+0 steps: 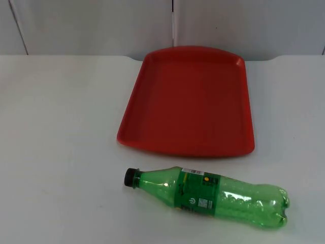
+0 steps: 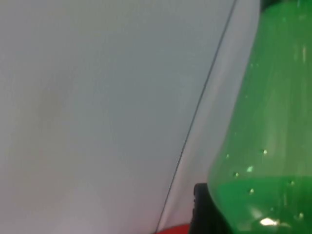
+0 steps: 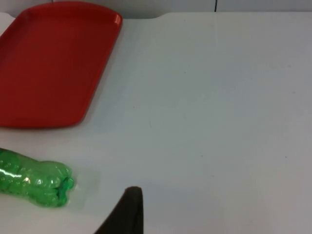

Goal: Place the bottle upright on the tray.

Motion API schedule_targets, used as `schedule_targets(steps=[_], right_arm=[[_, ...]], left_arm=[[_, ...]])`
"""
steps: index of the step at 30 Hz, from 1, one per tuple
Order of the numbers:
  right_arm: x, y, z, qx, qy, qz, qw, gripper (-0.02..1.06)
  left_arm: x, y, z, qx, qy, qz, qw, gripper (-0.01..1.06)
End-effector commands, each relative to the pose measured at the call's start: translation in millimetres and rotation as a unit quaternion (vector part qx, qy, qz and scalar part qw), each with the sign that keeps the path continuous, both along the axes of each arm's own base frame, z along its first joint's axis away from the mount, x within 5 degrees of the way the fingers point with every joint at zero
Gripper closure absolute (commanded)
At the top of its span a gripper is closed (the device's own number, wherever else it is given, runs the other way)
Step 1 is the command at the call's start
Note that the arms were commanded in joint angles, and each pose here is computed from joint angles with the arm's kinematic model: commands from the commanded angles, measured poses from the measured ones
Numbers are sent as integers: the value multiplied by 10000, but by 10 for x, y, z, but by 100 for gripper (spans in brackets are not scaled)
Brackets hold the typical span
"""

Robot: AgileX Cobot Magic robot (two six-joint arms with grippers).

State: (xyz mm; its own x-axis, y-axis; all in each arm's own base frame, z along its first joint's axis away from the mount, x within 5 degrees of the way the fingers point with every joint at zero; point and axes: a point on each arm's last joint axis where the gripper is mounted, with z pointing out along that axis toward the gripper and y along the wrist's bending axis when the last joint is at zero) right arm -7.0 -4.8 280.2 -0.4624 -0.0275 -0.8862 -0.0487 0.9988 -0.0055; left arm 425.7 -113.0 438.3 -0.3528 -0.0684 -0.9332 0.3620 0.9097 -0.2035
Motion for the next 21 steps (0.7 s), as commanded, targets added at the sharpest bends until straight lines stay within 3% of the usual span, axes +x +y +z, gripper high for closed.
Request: schedule_targets(steps=[1,5,8,13,21], right_arm=[[-1,5,-1,-2,-30,-5,10000,-1],[-1,5,-1,-2,-30,-5,10000,-1],[-1,5,-1,-2,-30,-5,10000,-1],[-1,5,-1,-2,-30,-5,10000,-1],[-1,5,-1,-2,-30,-5,10000,-1]], left_arm=[[-140,-18,102,-84,-295,-23,9995,105],[-404,-13,90,127,-735,44,9972,105],[-540,-1,55,13,-987,214,9949,105],[-765,48,-298,-278,-1476,812,9853,105],[-981,-120,-775,-164,-1862,910,9781,105]])
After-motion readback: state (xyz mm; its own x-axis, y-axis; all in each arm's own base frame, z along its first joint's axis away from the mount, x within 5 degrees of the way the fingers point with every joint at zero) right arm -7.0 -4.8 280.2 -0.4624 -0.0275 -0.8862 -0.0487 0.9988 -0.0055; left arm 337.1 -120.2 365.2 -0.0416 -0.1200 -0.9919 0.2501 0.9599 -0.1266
